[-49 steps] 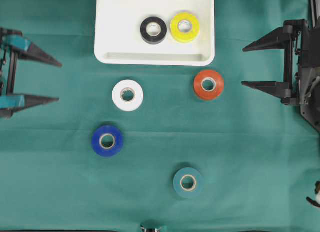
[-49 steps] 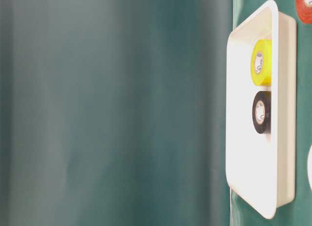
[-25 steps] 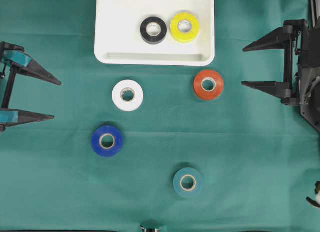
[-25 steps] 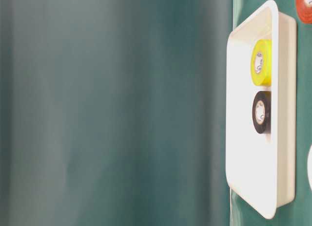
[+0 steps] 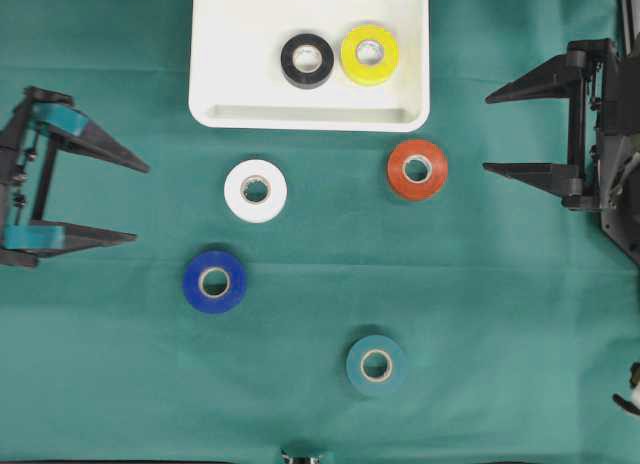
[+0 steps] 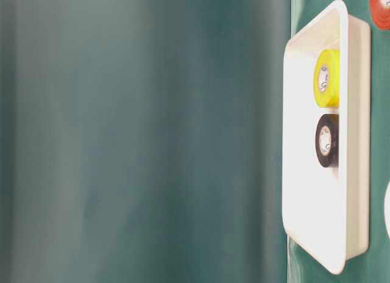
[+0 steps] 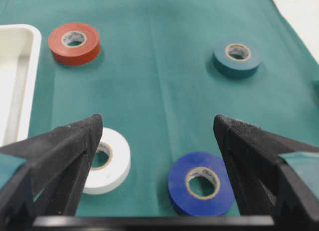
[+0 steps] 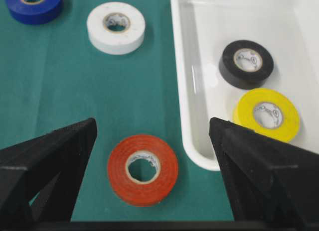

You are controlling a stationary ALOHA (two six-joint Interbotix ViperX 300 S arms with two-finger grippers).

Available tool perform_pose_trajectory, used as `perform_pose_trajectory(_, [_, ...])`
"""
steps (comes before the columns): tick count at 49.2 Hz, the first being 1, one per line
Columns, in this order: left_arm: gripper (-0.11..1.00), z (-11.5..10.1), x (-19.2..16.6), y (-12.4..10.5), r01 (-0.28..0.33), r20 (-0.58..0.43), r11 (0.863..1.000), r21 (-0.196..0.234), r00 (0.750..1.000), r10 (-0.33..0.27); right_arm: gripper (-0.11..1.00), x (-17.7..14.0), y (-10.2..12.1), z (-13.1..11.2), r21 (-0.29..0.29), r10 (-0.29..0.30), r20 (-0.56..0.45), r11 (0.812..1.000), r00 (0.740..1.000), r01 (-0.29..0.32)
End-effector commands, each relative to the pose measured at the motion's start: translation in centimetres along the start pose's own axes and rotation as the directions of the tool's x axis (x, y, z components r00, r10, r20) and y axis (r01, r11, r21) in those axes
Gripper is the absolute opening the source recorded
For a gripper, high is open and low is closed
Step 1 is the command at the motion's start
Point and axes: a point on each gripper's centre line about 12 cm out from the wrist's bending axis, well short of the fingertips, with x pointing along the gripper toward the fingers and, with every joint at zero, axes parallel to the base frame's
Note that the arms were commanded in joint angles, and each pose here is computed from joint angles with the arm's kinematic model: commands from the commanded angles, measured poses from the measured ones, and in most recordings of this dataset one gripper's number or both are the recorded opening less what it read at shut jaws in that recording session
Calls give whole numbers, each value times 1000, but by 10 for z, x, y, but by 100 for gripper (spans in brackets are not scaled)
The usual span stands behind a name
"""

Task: Pick up the tape from a random location and place it into the white case.
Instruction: 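Move the open left gripper over the white tape roll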

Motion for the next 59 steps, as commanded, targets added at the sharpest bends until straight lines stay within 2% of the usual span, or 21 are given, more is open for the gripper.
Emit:
perform_pose_trajectory(1, [97, 17, 14, -1, 3, 17, 1000, -1, 1000, -3, 90, -1, 1, 8, 1, 5, 26, 1000, 1000, -5])
perform_pose_trajectory(27, [97, 52, 97, 12, -37, -45, 999, -1, 998, 37, 90, -1, 1, 7, 2, 3, 21, 1000, 1000, -3])
perform_pose_trajectory(39, [97, 51, 99, 23, -67, -71, 998, -17, 995, 65, 90, -1, 1, 7, 2, 3, 21, 1000, 1000, -3])
perform_pose_trajectory(49, [97, 51, 100, 23, -69, -89, 997, -22, 994, 67, 90, -1, 1, 7, 2, 3, 21, 1000, 1000, -3])
perform_pose_trajectory(59, [97, 47, 105, 24, -70, -205, 997, -24, 977, 64, 90, -1, 1, 7, 0, 2, 17, 1000, 1000, -2])
